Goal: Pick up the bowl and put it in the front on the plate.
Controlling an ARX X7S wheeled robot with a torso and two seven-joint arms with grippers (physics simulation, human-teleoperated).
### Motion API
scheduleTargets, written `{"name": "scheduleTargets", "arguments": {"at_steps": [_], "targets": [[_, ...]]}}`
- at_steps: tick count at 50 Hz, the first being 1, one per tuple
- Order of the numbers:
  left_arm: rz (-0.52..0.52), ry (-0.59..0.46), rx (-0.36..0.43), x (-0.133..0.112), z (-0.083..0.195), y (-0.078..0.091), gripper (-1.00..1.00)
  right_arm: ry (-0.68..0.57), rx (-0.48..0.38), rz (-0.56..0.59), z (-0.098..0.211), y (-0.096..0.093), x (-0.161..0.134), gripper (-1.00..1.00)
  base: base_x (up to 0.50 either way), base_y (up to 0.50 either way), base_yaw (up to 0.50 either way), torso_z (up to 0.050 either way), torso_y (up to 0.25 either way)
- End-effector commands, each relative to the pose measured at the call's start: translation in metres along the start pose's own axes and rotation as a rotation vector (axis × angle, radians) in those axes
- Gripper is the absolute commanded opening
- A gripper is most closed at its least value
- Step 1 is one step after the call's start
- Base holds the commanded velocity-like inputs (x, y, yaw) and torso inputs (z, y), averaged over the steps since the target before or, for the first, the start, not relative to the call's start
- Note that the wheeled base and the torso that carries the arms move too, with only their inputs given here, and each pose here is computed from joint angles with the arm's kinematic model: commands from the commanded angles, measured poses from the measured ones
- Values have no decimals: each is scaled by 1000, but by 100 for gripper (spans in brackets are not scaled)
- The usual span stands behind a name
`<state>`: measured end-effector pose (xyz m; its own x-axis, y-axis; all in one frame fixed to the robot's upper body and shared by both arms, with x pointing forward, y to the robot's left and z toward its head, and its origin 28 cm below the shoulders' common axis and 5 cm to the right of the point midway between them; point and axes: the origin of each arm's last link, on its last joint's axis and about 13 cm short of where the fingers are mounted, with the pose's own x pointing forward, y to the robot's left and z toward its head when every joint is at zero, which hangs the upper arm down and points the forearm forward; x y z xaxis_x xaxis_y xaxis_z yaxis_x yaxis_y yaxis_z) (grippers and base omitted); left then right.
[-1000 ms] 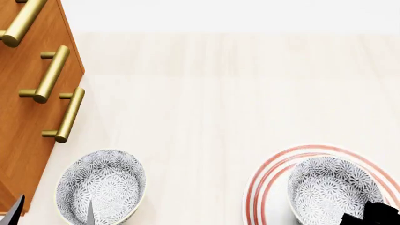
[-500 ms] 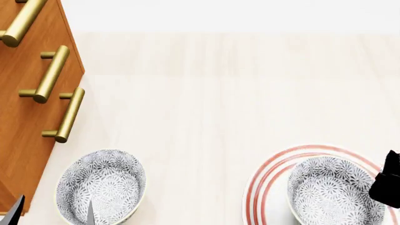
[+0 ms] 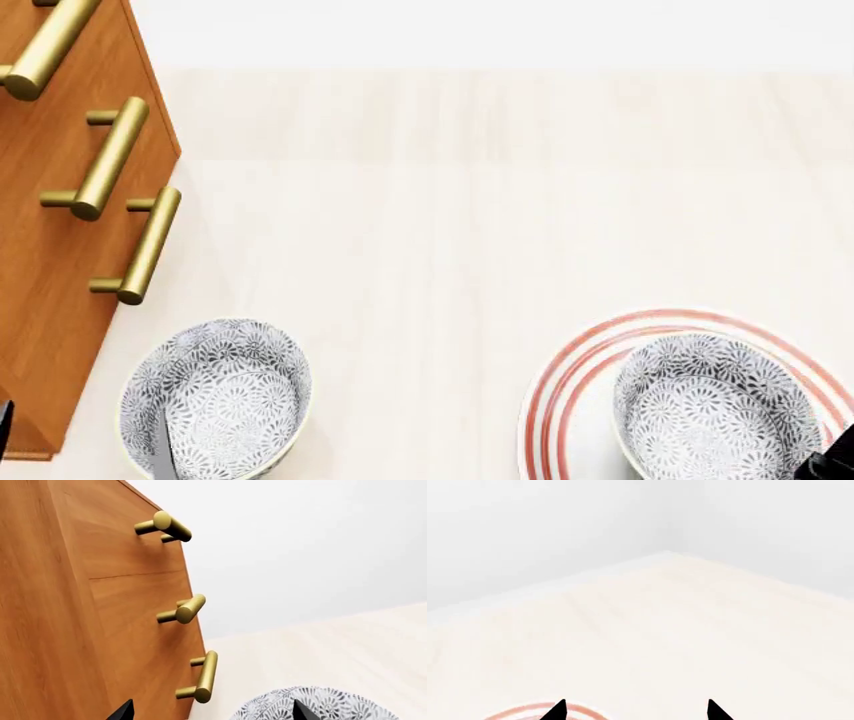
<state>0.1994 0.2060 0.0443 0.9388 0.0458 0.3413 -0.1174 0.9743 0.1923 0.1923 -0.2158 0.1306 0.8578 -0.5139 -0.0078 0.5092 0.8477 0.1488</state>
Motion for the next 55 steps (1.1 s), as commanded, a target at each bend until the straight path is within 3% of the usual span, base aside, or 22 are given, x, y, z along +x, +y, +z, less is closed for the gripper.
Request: {"name": "scheduleTargets", "arguments": {"at_steps": [1,6,11,22,37,45,55], "targets": [[25,-24,17,1,1,7,100,-102,-78,-36,-71,8,-34,100,0,0,0,0,0],[19,-18,25,-2,-1,7,100,-30,-80,-167,-91,1,-32,100,0,0,0,0,0],[15,-18,26,-4,-1,7,100,-26,-74,-189,-97,-3,-33,100,0,0,0,0,0],[20,-21,33,-6,-2,8,100,-44,-82,-179,-96,-6,-37,100,0,0,0,0,0],[93,-78,55,-14,2,25,100,-62,-90,-124,-99,-1,-43,100,0,0,0,0,0],[196,-158,56,-11,14,36,100,-192,-85,-61,-85,8,-42,100,0,0,0,0,0],[256,-281,77,-10,30,46,100,-522,-89,55,-58,22,-42,100,0,0,0,0,0]]}}
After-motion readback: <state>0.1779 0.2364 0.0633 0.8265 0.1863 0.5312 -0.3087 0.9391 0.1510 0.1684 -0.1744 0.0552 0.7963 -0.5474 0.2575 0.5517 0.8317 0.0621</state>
